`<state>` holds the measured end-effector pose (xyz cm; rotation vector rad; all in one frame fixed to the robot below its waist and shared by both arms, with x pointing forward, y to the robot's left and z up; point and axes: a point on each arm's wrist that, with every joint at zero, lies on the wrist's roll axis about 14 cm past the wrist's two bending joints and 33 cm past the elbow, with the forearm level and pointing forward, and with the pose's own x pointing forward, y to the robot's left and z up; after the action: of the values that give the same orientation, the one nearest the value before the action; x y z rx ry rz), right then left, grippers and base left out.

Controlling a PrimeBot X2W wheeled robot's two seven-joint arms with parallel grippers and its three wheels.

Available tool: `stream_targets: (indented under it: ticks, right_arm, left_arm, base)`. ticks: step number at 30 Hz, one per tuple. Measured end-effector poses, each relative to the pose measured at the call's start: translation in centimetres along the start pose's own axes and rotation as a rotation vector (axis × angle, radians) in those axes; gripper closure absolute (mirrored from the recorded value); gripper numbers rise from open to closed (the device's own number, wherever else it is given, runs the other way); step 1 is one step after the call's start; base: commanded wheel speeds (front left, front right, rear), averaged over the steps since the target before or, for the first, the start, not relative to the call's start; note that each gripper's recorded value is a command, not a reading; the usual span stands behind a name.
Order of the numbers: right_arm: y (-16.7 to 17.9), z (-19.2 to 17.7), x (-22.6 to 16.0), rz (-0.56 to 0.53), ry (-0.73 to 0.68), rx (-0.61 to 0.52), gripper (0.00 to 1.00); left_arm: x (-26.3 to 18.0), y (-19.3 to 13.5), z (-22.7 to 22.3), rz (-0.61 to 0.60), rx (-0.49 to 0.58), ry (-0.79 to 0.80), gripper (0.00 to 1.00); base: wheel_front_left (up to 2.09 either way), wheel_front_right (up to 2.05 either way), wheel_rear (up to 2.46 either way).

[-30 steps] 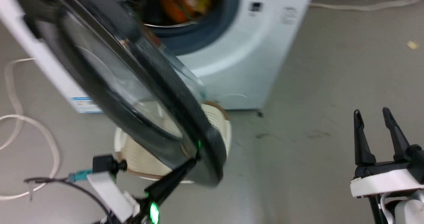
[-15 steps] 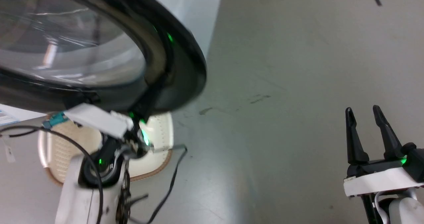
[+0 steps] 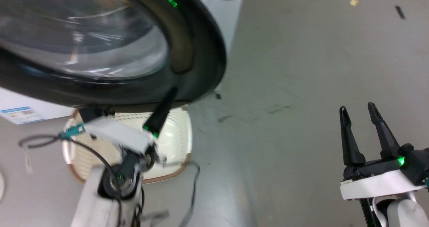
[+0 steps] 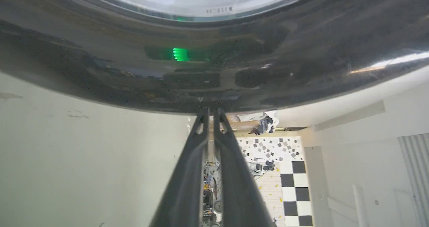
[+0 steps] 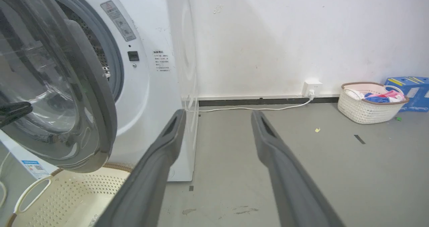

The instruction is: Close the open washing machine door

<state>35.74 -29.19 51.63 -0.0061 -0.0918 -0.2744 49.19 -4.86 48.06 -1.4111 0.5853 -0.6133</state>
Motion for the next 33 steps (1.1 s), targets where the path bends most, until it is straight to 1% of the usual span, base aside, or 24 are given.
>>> stream_targets:
  ticks: [3,6,8,10,13,16,19,21,22,25,27,28,29,31,33]
  right_arm:
    - [1.4,0.3,0.4,0.043,-0.016,0.009,0.0]
    - [3.3,0.3,0.7,0.098,-0.023,0.014,0.0]
    - [4.7,0.4,0.9,0.138,-0.03,0.01,0.0]
    - [5.9,0.5,1.0,0.172,-0.036,0.01,0.0]
    - [7.7,0.6,1.2,0.224,-0.046,0.023,0.0]
    - [9.9,0.9,1.4,0.284,-0.058,0.039,0.0]
    - [12.1,1.1,1.2,0.347,-0.064,0.048,0.0]
    - [13.2,1.0,1.1,0.378,-0.061,0.056,0.0]
    - [13.8,1.0,1.0,0.395,-0.06,0.057,0.0]
    - [15.3,0.6,0.5,0.442,-0.05,0.048,0.0]
    - [16.0,0.2,0.2,0.463,-0.038,0.053,0.0]
    - [16.3,0.1,0.2,0.473,-0.033,0.055,0.53]
    - [16.7,0.0,0.1,0.482,-0.031,0.057,1.0]
    - [17.4,-0.3,0.0,0.506,-0.026,0.054,1.0]
    - [18.4,-0.6,0.0,0.535,-0.023,0.035,1.0]
  left_arm:
    - [-2.8,0.1,0.3,0.028,0.118,-0.034,0.0]
    - [-5.9,-1.6,2.0,0.014,0.291,-0.129,0.0]
    - [-8.4,-1.8,3.8,0.039,0.411,-0.216,0.0]
    - [-11.0,-1.7,5.5,0.082,0.565,-0.301,0.0]
    - [-15.0,-2.0,8.3,0.144,0.841,-0.438,0.0]
    - [-18.5,-2.3,10.1,0.24,1.071,-0.517,0.0]
    - [-21.3,-3.0,11.2,0.326,1.212,-0.589,0.0]
    - [-22.7,-4.2,11.4,0.356,1.337,-0.619,0.0]
    - [-23.3,-4.6,11.3,0.368,1.382,-0.628,0.0]
    - [-24.6,-5.1,10.4,0.401,1.458,-0.649,0.0]
    - [-25.1,-4.9,9.9,0.422,1.491,-0.647,0.0]
    - [-25.3,-4.7,9.7,0.436,1.501,-0.643,0.0]
    - [-25.4,-4.4,9.5,0.446,1.51,-0.634,0.0]
    - [-25.3,-3.9,9.3,0.458,1.523,-0.616,0.0]
    - [-25.2,-3.5,9.3,0.465,1.514,-0.608,0.0]
  base:
    - [0.0,0.0,0.0]
    - [0.0,0.0,0.0]
    - [0.0,0.0,0.0]
    - [0.0,0.0,0.0]
    - [0.0,0.0,0.0]
    - [0.0,0.0,0.0]
    - [0.0,0.0,0.0]
    - [0.0,0.0,0.0]
    - [0.0,0.0,0.0]
    - [0.0,0.0,0.0]
    - [0.0,0.0,0.0]
    - [0.0,0.0,0.0]
    - [0.0,0.0,0.0]
    - [0.0,0.0,0.0]
    - [0.0,0.0,0.0]
